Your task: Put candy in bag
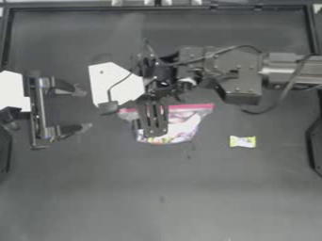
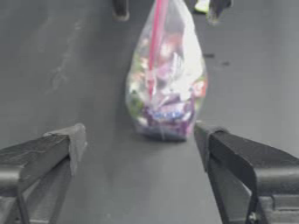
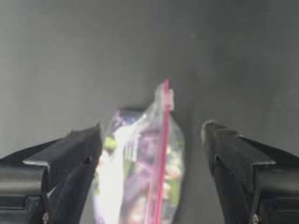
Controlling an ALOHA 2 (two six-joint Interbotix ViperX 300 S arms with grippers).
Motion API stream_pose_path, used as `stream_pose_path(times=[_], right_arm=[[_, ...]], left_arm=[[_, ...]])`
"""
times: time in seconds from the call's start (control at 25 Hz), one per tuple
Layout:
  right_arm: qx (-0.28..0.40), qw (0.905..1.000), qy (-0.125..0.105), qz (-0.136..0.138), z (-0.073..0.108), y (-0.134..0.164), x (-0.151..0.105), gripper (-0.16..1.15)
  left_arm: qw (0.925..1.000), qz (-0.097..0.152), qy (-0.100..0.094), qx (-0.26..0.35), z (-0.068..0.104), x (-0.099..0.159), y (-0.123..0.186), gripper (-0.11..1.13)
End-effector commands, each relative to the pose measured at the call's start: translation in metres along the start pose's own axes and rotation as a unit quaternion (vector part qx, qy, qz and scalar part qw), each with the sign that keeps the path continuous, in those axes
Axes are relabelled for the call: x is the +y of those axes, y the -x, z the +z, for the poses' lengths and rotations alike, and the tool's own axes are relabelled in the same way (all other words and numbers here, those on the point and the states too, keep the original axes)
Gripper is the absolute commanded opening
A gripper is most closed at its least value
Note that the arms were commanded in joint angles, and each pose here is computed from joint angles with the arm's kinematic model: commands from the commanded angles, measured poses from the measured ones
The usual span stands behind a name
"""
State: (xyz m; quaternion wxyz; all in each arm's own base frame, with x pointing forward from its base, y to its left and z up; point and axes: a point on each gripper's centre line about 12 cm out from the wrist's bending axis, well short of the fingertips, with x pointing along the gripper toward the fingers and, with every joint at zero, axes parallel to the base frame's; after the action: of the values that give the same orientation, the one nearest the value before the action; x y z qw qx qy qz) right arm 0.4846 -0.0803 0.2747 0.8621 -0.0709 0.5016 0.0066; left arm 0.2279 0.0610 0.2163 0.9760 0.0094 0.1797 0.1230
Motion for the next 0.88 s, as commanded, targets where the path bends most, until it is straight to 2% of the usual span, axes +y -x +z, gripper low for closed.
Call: stream_pose_path(times=[0.04, 0.24, 0.48, 0.88], right_arm=[[-0.024, 0.9997, -0.002, -0.001, 0.015, 0.015, -0.003, 0.96], [-0.011, 0.9999, -0.001, 0.003, 0.020, 0.007, -0.005, 0.95], [-0.001, 1.0000, 0.008, 0.003, 0.024, -0.002, -0.007, 0.94], [0.028, 0.9996, 0.009, 0.003, 0.022, -0.016, -0.009, 0.94]], left_arm=[[0.9999, 0.001, -0.003, -0.010, 0.005, 0.001, -0.005, 1.03], [1.0000, 0.001, -0.004, -0.001, 0.000, 0.000, -0.008, 1.03], [0.9997, 0.003, 0.002, -0.024, -0.012, 0.000, -0.003, 1.03], [0.9996, 0.002, -0.003, -0.028, -0.008, 0.000, -0.004, 1.03]])
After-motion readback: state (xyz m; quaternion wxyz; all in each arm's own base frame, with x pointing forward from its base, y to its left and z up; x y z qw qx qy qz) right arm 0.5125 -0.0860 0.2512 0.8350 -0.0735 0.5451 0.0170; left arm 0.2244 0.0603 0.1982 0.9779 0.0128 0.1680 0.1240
